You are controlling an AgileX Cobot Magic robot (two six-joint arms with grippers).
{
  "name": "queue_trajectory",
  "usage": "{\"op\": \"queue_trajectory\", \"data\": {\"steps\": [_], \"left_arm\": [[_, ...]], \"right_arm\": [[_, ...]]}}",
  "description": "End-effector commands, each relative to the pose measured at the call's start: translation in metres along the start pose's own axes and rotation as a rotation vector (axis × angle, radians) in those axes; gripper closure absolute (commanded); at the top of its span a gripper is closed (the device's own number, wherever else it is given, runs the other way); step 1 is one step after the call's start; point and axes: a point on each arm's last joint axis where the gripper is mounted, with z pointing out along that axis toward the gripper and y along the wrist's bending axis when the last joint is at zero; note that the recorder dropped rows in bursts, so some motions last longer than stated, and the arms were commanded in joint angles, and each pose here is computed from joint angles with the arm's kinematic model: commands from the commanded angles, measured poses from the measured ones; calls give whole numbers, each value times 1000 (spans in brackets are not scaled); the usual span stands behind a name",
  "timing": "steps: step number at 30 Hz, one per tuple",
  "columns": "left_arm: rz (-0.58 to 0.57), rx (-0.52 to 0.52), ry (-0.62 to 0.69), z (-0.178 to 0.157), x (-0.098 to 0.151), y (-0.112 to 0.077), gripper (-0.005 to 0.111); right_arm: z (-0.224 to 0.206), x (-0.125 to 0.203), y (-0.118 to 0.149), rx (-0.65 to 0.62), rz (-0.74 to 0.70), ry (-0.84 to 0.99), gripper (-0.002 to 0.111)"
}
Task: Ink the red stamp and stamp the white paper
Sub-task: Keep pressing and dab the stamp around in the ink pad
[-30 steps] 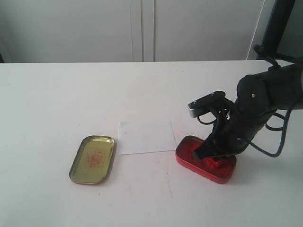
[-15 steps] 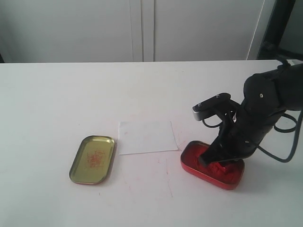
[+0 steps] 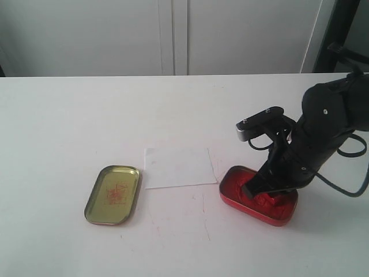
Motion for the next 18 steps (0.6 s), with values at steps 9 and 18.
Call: {"op": "queue_trajectory", "data": {"steps": [9,18], "left_arm": [[-2,1,22,1,4,0,107],[-2,1,22,1,4,0,107]], "right_arm": [[-8,-1,-3,7,15,-40,108],[-8,-1,-3,7,15,-40,108]]}}
